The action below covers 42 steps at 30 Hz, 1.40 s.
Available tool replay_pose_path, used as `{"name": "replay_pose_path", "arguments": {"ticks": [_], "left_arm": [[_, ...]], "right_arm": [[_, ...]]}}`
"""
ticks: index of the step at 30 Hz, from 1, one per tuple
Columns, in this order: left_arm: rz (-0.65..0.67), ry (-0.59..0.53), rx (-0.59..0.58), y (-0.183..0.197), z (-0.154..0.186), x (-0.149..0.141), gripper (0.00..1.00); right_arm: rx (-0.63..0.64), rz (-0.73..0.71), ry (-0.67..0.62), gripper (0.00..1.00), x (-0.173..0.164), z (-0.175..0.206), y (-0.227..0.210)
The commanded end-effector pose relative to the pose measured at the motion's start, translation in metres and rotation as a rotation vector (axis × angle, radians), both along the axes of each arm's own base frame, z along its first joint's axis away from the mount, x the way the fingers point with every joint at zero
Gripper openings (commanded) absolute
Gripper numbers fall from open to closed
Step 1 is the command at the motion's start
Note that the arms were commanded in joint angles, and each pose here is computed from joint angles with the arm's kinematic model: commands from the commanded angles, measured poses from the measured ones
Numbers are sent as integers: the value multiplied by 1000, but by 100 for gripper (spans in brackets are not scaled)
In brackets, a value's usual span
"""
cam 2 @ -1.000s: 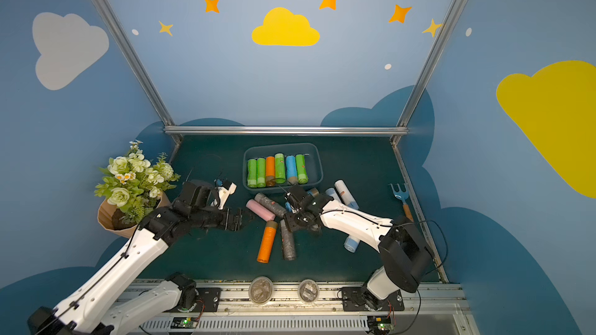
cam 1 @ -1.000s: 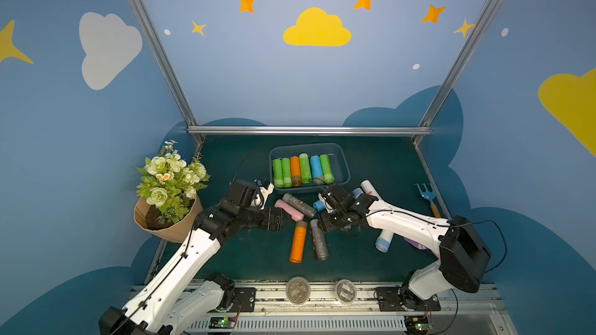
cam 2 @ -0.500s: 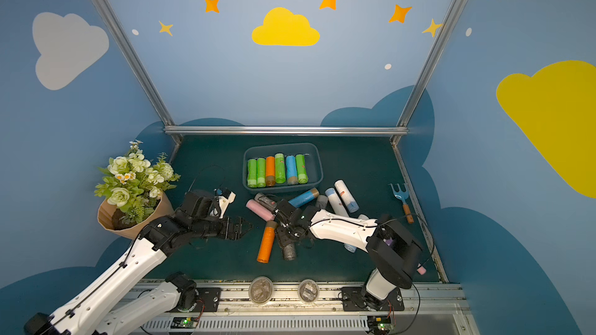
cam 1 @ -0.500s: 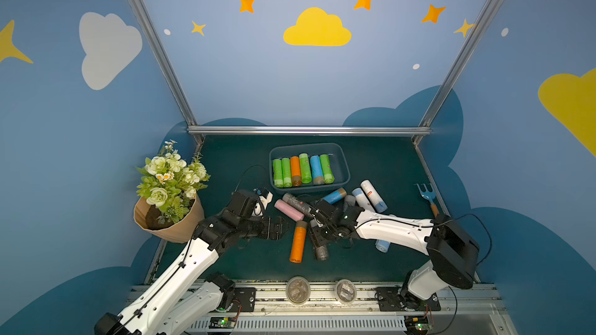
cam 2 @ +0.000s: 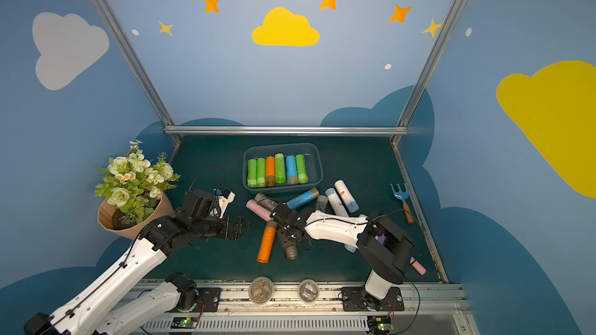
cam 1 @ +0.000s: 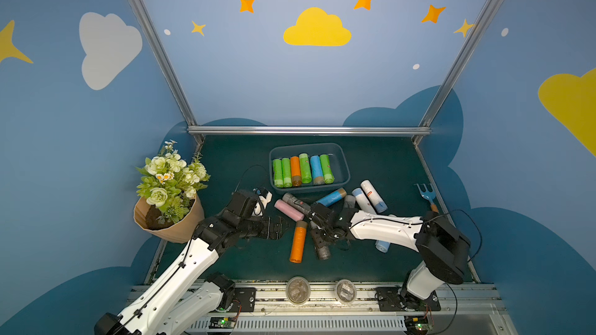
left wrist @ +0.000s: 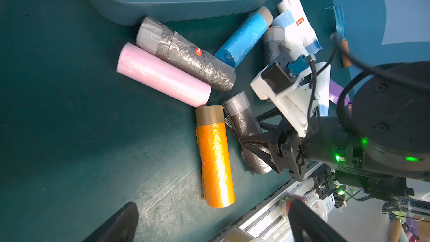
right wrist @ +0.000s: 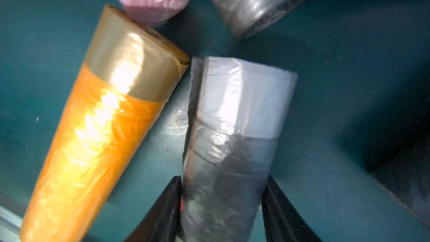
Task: Put the roll of trash bags into the storage box
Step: Pick up the roll of trash bags from the center of the board, then place the roll of trash bags in the storage box.
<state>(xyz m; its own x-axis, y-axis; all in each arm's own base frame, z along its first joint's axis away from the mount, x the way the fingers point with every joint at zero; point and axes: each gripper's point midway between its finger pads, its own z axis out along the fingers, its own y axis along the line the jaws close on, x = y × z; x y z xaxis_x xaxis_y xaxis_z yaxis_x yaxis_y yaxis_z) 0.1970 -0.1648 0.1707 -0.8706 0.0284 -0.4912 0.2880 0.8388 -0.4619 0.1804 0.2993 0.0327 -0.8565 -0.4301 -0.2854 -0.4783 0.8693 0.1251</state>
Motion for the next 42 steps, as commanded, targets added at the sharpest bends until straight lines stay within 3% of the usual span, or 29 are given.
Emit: {"name": "replay_pose_path", "arguments": {"ticks": [1, 4, 10, 25, 32, 37, 42], "left_arm": [[4, -2, -1, 1, 3, -1, 100], [2, -2, -3, 0, 3, -1, 100], [5, -7, -3, 1, 4, 0, 100], [18, -18, -2, 3, 8, 10, 100], [7, -120, -102, -18, 58, 41, 100], [-1, -220, -82, -29, 98, 79, 100], [-53, -255, -115, -50, 117, 111, 100]], "right_arm": [[-42, -13, 15, 49, -1, -11, -6], [-50, -16, 24, 49, 0, -13, -8], [-29, -27, 15, 28, -1, -1, -18], [139, -102, -37, 24, 12, 68, -65], [169, -121, -89, 24, 43, 110, -86], [180, -129, -110, 25, 63, 133, -94], [201, -143, -104, 25, 82, 141, -98]]}}
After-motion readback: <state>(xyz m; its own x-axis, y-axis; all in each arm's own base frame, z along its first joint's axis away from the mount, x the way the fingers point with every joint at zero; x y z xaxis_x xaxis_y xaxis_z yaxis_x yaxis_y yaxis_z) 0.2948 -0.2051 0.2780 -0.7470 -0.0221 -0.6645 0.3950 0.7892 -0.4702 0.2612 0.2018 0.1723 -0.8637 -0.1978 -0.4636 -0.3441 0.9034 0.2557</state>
